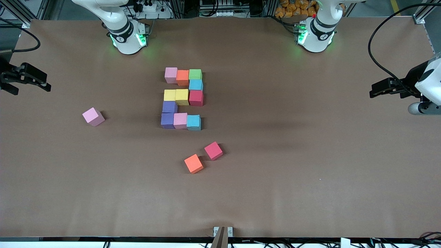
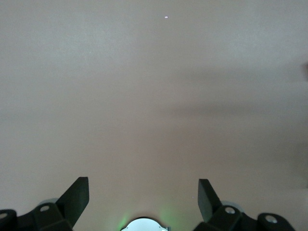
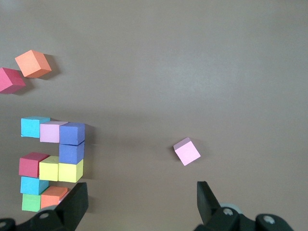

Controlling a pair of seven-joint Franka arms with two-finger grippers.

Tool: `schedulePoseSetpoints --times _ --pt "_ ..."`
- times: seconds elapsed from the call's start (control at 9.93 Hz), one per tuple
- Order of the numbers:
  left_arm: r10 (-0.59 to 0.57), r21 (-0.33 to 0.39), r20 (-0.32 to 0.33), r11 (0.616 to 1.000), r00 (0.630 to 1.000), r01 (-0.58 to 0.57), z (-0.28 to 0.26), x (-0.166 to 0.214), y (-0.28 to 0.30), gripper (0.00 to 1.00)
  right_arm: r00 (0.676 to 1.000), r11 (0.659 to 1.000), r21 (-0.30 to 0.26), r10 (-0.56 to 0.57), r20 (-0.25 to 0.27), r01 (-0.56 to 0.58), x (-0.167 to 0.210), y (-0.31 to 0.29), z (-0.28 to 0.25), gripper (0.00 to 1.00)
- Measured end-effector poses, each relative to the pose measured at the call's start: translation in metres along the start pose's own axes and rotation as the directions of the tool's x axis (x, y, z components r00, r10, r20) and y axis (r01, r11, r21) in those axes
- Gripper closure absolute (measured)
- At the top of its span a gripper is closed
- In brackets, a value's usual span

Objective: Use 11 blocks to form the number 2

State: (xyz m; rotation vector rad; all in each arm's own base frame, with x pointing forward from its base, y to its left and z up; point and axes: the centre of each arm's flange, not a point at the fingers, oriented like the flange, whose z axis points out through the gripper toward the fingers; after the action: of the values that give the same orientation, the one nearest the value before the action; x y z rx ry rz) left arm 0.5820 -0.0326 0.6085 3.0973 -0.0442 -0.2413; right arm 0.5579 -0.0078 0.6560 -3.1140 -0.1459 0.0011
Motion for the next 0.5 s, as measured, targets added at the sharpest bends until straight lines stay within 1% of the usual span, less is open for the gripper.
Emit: schedulePoseSetpoints --times 0.2,0.3,0.5 --pt "0.026 0.001 0.008 1.000 1.000 -0.026 0.003 -0.002 -0.001 0.00 1.000 1.000 -0.001 0.009 0.000 -0.009 -0.001 0.005 0.000 0.00" --pt "0.028 0.010 -0.004 1.000 1.000 -0.028 0.002 -0.001 0.000 0.00 1.000 1.000 -0.001 0.017 0.000 -0.017 -0.001 0.010 0.000 0.00" --pt "0.035 0.051 -0.073 0.998 0.997 -0.032 -0.005 0.006 0.002 0.00 1.000 1.000 -0.001 0.023 0.000 -0.023 -0.001 0.013 0.000 0.00"
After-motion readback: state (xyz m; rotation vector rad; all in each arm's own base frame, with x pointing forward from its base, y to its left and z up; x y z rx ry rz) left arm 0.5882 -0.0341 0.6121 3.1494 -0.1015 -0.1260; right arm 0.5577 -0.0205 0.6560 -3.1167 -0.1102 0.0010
